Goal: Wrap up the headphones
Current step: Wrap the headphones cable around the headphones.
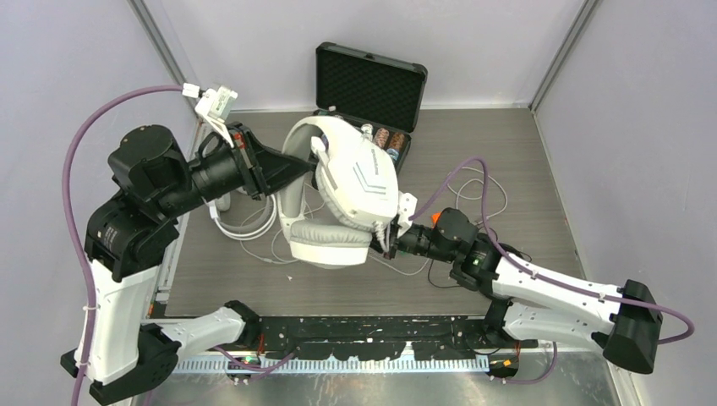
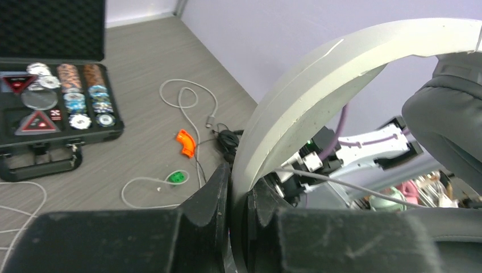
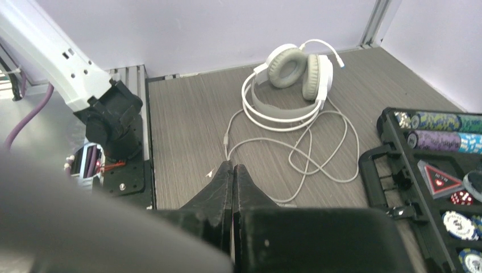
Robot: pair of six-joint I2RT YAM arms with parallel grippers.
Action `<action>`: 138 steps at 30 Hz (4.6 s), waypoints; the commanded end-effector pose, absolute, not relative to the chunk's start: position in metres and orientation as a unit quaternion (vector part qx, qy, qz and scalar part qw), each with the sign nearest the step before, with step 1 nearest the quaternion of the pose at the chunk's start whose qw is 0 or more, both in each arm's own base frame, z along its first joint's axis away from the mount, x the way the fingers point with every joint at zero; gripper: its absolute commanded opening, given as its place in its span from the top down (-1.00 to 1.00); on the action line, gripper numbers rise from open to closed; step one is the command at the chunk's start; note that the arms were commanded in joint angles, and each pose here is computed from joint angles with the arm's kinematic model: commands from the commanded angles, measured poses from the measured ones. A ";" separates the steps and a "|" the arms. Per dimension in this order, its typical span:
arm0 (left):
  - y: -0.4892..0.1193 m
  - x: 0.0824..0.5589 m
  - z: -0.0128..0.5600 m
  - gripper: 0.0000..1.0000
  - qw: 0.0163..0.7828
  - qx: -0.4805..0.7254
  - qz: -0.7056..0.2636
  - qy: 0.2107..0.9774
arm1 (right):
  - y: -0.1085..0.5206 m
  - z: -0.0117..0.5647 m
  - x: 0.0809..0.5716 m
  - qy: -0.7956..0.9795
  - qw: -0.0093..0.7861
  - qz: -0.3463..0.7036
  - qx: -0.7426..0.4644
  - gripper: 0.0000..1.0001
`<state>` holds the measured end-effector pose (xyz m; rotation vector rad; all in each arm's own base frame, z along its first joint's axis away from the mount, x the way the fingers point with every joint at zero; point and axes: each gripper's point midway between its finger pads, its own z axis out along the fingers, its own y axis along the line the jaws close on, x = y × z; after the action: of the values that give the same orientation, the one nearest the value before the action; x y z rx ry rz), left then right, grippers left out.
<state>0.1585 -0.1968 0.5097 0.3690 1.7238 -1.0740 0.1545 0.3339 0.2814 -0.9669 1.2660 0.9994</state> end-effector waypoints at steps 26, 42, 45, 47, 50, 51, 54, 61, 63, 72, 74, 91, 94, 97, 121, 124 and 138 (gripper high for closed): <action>-0.223 0.126 0.396 1.00 0.359 0.338 -0.451 0.744 | 0.318 0.362 0.252 0.562 0.646 0.388 -0.341 0.99; -0.142 0.211 0.321 1.00 0.410 0.346 -0.111 0.837 | 0.297 0.335 0.250 0.726 0.509 0.348 -0.305 0.99; -0.137 0.220 0.314 1.00 0.403 0.345 -0.083 0.843 | 0.297 0.324 0.246 0.758 0.465 0.342 -0.303 0.99; -0.130 0.228 0.312 1.00 0.403 0.343 -0.055 0.847 | 0.296 0.328 0.246 0.771 0.451 0.336 -0.301 0.99; -0.134 0.232 0.313 1.00 0.411 0.353 -0.056 0.839 | 0.294 0.325 0.250 0.787 0.433 0.315 -0.308 0.99; -0.138 0.232 0.314 1.00 0.415 0.363 -0.066 0.831 | 0.294 0.324 0.252 0.787 0.434 0.309 -0.311 0.99; -0.161 0.219 0.318 1.00 0.422 0.413 -0.128 0.797 | 0.296 0.325 0.257 0.794 0.426 0.309 -0.305 0.99; -0.177 0.213 0.326 1.00 0.462 0.481 -0.155 0.729 | 0.296 0.320 0.228 0.832 0.324 0.345 -0.289 0.99; -0.171 0.226 0.323 1.00 0.467 0.476 -0.121 0.735 | 0.289 0.317 0.220 0.844 0.301 0.340 -0.285 0.99; -0.144 0.274 0.300 1.00 0.448 0.467 0.013 0.762 | 0.285 0.325 0.180 0.842 0.237 0.389 -0.289 0.99; -0.141 0.283 0.302 1.00 0.461 0.460 0.032 0.758 | 0.287 0.326 0.175 0.840 0.221 0.402 -0.290 0.99; -0.122 0.306 0.311 1.00 0.510 0.282 0.060 0.810 | 0.357 0.384 0.185 0.725 0.219 0.608 -0.238 0.68; -0.121 0.307 0.312 1.00 0.506 0.226 0.049 0.831 | 0.366 0.380 0.193 0.722 0.211 0.621 -0.220 0.64; -0.119 0.309 0.318 1.00 0.511 0.175 0.042 0.841 | 0.371 0.377 0.199 0.718 0.215 0.628 -0.210 0.63; -0.103 0.332 0.346 1.00 0.578 -0.158 -0.018 0.800 | 0.389 0.321 0.243 0.708 0.348 0.563 -0.244 0.43; -0.104 0.334 0.345 1.00 0.577 -0.172 -0.024 0.798 | 0.389 0.316 0.246 0.706 0.389 0.534 -0.256 0.43; -0.097 0.334 0.340 1.00 0.576 -0.214 -0.028 0.788 | 0.404 0.332 0.224 0.669 0.469 0.484 -0.314 0.84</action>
<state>0.3237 -0.0968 0.3009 -0.3442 2.0159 0.0753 0.2183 0.4042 0.2930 -0.7775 1.7941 1.2254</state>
